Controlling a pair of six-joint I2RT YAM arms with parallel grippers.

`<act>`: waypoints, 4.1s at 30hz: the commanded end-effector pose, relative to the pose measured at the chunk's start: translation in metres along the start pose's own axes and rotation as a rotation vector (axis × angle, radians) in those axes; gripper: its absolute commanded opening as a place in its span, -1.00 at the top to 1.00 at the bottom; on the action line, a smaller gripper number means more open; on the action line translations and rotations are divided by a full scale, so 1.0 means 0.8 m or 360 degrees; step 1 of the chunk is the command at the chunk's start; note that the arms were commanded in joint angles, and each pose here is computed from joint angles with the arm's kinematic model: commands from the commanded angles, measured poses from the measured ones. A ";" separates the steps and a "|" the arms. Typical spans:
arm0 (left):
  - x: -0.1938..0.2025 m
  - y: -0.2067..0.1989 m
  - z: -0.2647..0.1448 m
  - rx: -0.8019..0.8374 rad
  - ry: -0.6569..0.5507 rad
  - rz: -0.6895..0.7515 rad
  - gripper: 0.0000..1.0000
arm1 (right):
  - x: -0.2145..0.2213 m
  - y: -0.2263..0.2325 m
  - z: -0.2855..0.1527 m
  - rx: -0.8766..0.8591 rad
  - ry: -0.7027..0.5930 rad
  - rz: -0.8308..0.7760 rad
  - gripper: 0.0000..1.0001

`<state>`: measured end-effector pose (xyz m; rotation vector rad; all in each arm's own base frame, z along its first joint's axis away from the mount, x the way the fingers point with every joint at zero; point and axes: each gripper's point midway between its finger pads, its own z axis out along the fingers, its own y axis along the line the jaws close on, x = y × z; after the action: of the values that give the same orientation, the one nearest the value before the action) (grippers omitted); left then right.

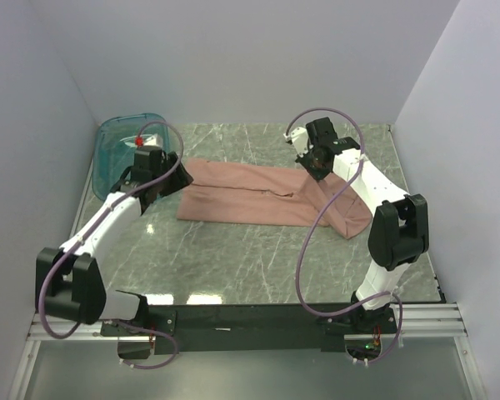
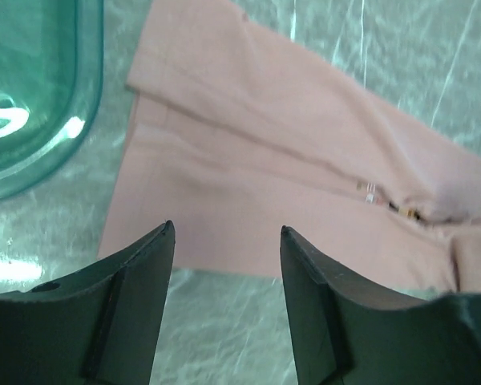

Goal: Fold and stack the t-shirts

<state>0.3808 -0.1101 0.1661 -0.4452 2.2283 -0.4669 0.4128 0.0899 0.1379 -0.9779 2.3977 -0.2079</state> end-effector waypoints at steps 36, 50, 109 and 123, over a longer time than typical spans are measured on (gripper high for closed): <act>0.047 0.021 -0.110 0.0242 -0.0247 -0.0031 -0.41 | 0.097 0.044 -0.036 -0.0789 -0.0025 0.0003 -0.01; 0.058 0.024 -0.112 0.0252 -0.0218 -0.0064 -0.40 | 0.079 0.022 0.008 -0.0883 -0.0289 -0.0963 -0.05; 0.072 0.030 -0.114 0.0252 -0.0184 -0.0124 -0.37 | 0.074 0.022 0.010 -0.0497 0.0086 -0.0733 1.00; 0.072 0.031 -0.112 0.0245 -0.0188 -0.0118 -0.38 | 0.067 0.021 0.005 -0.0342 0.0158 -0.0586 1.00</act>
<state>0.2680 -0.0957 0.1671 -0.4784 2.0815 -0.6089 0.3677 0.0665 0.0836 -1.6376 2.3643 -0.0452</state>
